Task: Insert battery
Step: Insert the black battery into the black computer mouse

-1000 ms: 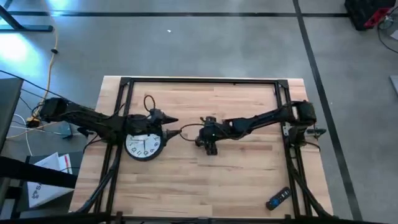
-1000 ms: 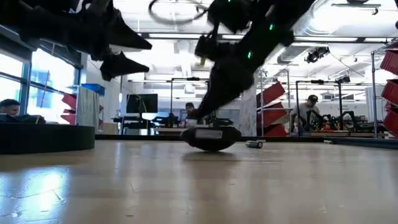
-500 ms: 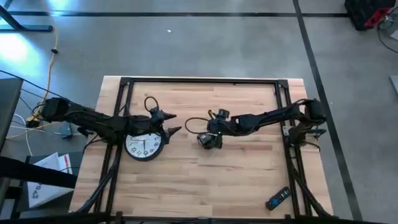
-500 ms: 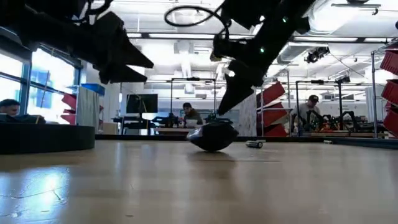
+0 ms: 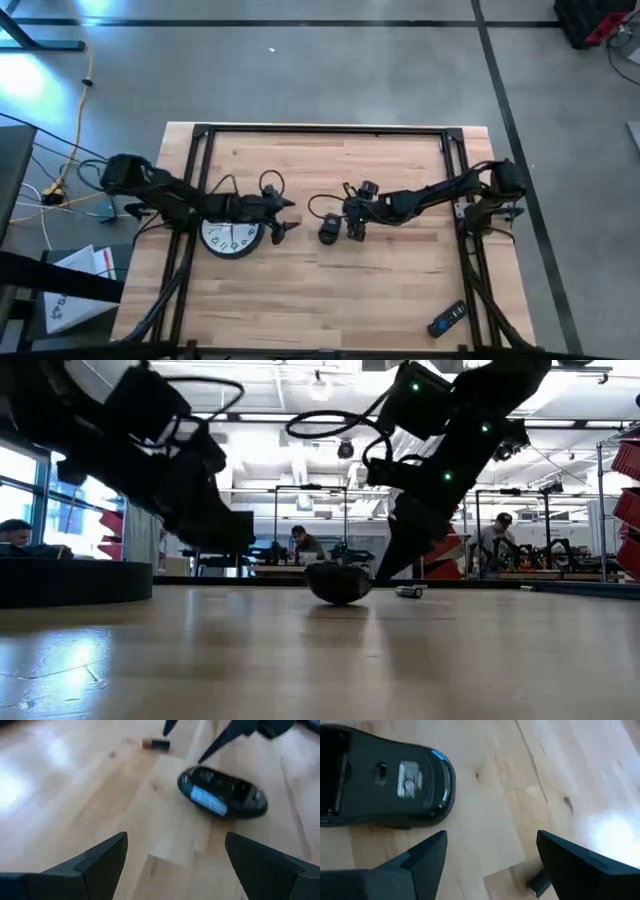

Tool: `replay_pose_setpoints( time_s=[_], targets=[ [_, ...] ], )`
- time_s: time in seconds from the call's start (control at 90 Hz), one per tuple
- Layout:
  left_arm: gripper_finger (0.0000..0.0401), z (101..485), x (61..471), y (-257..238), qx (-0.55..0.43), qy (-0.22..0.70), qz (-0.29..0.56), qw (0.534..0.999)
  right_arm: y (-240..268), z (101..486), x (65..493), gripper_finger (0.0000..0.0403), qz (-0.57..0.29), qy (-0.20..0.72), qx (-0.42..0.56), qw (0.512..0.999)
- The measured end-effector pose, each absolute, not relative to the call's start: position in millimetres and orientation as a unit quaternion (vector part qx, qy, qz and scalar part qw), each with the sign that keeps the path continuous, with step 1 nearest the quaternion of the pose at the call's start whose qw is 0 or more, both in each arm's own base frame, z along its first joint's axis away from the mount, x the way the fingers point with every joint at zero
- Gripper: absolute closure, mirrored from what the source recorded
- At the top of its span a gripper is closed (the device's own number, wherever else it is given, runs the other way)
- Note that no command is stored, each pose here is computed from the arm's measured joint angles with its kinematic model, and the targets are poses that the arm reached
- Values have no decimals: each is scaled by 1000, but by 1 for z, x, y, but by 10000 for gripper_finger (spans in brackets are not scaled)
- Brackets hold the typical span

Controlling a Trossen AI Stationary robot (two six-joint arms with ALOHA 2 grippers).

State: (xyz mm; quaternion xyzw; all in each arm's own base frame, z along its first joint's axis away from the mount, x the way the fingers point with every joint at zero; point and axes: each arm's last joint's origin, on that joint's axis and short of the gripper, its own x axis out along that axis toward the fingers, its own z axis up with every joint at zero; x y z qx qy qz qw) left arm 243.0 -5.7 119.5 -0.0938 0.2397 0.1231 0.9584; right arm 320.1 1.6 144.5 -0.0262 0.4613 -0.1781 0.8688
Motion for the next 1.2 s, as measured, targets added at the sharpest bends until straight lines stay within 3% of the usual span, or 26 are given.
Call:
replay_pose_setpoints(
  time_s=[0.544, 0.711, 0.867, 1.2],
  targets=[
    [83, 94, 272, -8, -82, 289, 101, 948, -2, 154, 311, 123, -165, 485, -73, 856],
    [83, 93, 272, -4, -81, 292, 107, 947, -6, 169, 311, 123, -164, 451, -47, 876],
    [83, 92, 271, 0, -82, 297, 114, 944, -23, 175, 304, 123, -199, 463, -43, 863],
    [83, 92, 270, 0, -82, 301, 115, 943, -46, 173, 300, 124, -298, 439, 69, 845]
  ],
)
